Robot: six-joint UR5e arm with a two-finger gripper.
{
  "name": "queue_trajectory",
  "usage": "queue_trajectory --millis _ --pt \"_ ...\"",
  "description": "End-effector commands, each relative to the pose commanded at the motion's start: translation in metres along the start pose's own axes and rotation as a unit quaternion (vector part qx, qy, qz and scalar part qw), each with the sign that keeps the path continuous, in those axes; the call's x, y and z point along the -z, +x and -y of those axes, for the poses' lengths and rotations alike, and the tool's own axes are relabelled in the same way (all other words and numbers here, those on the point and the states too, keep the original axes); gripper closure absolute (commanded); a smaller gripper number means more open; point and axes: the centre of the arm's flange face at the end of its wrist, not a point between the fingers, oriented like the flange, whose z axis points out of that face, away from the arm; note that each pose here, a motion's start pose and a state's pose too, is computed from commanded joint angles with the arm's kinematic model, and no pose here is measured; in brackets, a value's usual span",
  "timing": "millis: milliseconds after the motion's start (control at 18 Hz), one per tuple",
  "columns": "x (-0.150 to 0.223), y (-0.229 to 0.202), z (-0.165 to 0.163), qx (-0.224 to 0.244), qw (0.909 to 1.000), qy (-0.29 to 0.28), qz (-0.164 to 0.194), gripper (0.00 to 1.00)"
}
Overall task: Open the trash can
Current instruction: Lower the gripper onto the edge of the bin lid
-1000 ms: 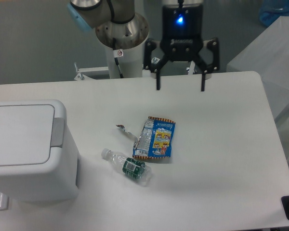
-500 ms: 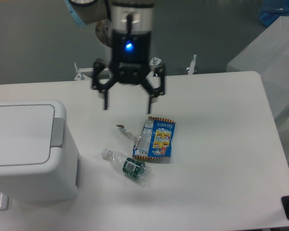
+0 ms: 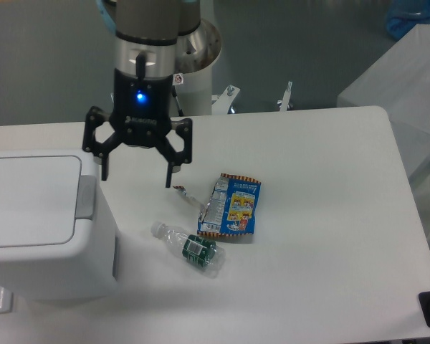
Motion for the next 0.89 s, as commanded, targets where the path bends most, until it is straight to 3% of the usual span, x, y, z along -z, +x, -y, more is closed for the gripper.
queue_trajectory --millis 889 --pt "-0.026 0.001 -0.004 0.008 0.9997 -0.021 -0.004 0.00"
